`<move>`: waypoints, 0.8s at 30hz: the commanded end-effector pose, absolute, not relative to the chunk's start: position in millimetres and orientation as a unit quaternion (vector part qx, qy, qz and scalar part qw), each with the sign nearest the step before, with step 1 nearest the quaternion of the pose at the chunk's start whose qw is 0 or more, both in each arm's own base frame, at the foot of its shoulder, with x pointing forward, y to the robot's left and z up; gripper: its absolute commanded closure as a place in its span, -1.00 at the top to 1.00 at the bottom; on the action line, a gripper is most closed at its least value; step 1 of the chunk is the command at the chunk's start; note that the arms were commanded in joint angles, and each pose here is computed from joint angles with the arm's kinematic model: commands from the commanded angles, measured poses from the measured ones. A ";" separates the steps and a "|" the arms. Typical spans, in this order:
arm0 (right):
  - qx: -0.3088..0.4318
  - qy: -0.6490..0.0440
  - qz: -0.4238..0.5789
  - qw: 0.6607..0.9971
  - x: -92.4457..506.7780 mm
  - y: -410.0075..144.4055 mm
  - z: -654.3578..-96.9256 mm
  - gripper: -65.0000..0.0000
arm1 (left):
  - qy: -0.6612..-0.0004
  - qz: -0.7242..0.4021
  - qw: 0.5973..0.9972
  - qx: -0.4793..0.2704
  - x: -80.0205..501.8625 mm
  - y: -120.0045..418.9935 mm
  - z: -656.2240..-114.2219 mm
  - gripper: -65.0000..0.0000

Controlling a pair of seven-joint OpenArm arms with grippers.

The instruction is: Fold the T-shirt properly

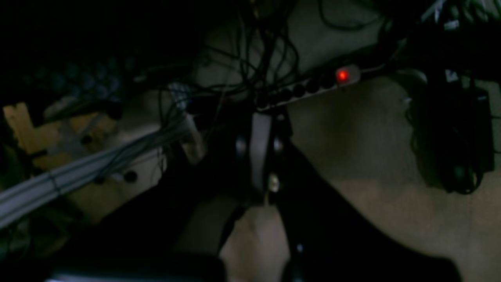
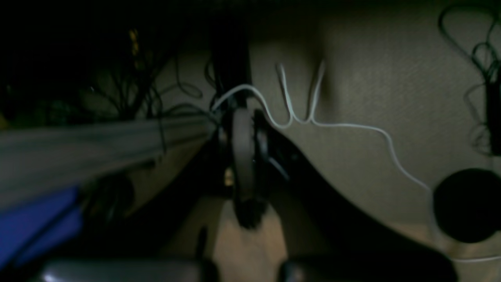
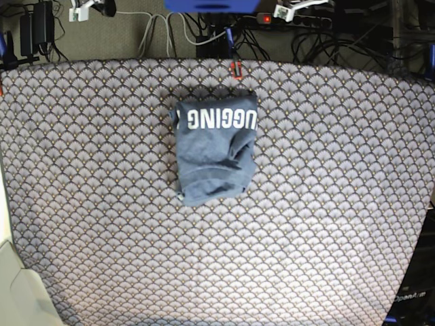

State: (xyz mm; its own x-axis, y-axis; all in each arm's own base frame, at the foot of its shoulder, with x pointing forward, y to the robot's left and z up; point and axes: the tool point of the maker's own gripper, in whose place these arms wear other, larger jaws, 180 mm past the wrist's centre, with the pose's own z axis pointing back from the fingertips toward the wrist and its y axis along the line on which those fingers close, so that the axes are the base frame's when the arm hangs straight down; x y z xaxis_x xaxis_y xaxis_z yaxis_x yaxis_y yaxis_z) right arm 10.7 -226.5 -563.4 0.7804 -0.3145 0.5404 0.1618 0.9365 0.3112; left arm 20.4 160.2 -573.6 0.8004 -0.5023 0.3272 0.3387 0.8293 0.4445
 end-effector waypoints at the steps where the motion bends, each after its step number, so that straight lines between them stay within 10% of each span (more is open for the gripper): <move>1: 0.120 -0.310 -0.142 0.932 4.7 -236.0 -564.8 -1.00 | -0.227 -0.233 0.926 0.192 19.0 161.3 -574.6 -0.98; 11: 0.119 -0.304 -0.227 0.918 18.3 -241.5 -596.1 -1.00 | -0.184 -0.177 0.948 0.191 6.7 182.2 -624.8 -0.98; 24: -0.019 -0.185 0.020 0.982 -17.5 -217.8 -637.1 -1.00 | -0.131 -0.019 0.983 0.129 34.7 207.0 -649.8 -0.98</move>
State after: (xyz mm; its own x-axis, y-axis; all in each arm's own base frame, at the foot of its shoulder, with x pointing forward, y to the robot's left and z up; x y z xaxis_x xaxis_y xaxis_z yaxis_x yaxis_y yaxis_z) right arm -18.3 -204.7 -639.8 0.9351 0.0443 0.3516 -0.0406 0.9990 -0.0178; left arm 36.6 210.3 -649.7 0.9659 -0.0696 0.2492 0.0015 0.9646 0.2637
